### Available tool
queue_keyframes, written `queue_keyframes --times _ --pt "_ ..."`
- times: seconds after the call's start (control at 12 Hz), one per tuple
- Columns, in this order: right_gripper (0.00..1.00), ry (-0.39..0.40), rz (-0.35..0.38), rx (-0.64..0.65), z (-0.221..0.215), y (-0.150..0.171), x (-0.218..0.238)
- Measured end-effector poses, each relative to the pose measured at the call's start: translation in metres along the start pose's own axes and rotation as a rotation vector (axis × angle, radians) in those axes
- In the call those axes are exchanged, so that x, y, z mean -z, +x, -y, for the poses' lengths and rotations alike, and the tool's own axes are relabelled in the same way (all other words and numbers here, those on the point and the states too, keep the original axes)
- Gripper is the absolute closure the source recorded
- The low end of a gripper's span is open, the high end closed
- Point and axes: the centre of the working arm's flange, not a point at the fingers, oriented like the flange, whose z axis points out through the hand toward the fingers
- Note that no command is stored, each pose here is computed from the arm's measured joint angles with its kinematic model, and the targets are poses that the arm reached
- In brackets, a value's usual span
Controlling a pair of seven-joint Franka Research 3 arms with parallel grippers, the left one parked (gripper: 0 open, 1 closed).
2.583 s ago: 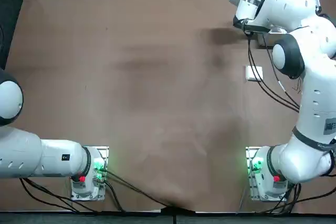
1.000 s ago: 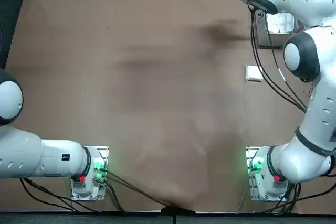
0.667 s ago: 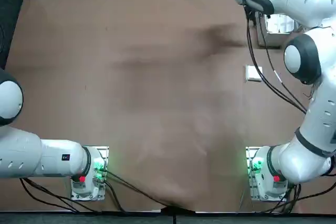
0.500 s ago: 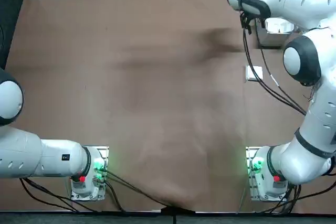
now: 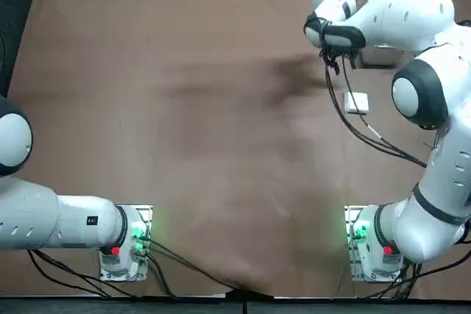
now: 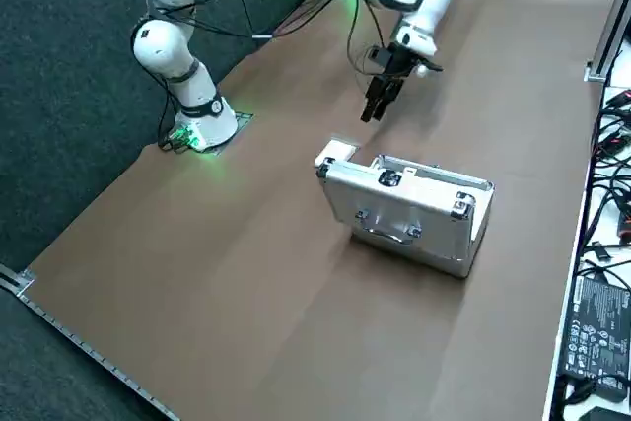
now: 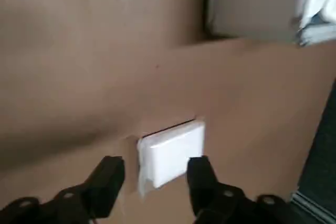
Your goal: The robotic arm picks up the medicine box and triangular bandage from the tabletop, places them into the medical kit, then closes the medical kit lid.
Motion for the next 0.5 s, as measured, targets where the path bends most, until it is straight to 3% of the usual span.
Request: queue_keyframes --times 0.17,0.5 --pt "0.3 -0.011 0.003 -0.021 0.021 -0.026 -0.031" --pt "0.42 -0.018 0.017 -0.04 0.031 -0.042 -0.063"
